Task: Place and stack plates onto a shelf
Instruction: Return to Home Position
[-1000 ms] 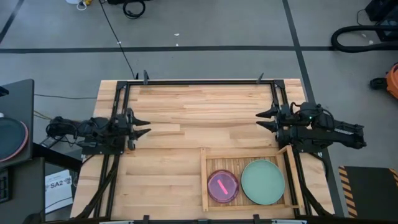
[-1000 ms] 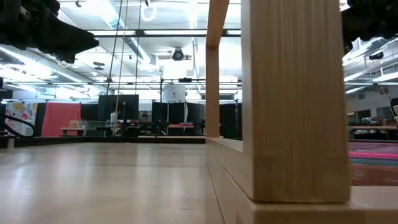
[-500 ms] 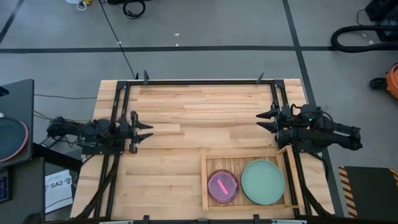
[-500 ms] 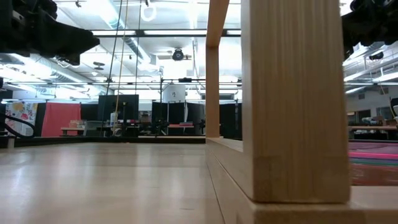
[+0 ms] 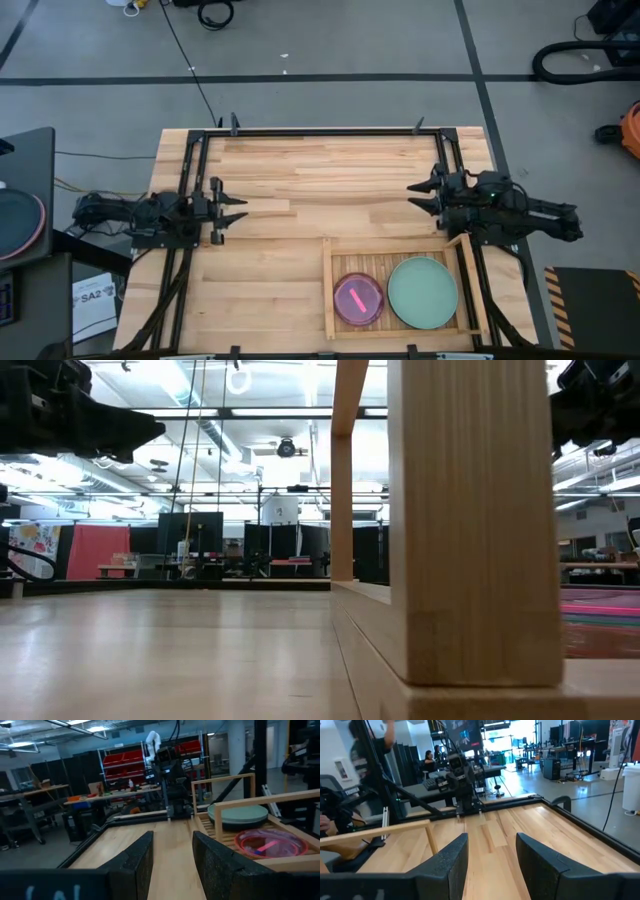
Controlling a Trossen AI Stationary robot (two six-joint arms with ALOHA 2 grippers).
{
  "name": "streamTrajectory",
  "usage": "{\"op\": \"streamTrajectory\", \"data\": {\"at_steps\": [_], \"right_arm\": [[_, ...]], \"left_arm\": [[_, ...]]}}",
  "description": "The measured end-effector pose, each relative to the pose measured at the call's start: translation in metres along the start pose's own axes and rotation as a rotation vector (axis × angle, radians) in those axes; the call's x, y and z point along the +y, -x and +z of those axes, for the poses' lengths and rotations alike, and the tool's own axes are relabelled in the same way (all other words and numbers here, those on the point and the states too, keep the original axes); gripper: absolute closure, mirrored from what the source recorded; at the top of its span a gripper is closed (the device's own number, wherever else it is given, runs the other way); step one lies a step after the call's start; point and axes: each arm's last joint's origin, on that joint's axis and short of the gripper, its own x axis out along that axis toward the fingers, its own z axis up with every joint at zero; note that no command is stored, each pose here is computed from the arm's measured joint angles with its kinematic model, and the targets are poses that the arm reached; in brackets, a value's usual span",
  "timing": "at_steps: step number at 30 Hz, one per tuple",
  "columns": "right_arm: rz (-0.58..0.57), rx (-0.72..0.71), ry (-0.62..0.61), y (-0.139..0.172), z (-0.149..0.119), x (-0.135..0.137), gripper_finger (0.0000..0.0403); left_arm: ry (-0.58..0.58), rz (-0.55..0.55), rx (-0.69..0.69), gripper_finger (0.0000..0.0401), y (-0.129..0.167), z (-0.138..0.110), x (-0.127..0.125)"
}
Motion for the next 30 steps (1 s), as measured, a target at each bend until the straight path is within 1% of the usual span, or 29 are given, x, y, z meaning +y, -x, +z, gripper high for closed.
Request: {"op": "streamTrajectory", "data": {"at_steps": [5,14,21,30], "right_arm": [[0.001,-0.005,0.0,-0.004,-0.01,-0.002,0.0232],[0.002,-0.011,0.0,-0.01,-0.026,-0.004,0.0232],[-0.002,-0.006,0.006,-0.015,-0.045,-0.008,0.0232],[-0.02,-0.01,0.03,-0.015,-0.045,-0.008,0.0232]], "left_arm": [[-0.006,-0.049,-0.002,0.026,-0.001,-0.001,0.001],[0.004,-0.045,0.054,0.026,-0.001,-0.007,0.002],[0.007,-0.05,0.079,0.026,0.0,-0.009,0.002],[0.008,-0.051,0.08,0.026,0.0,-0.009,0.002]]}}
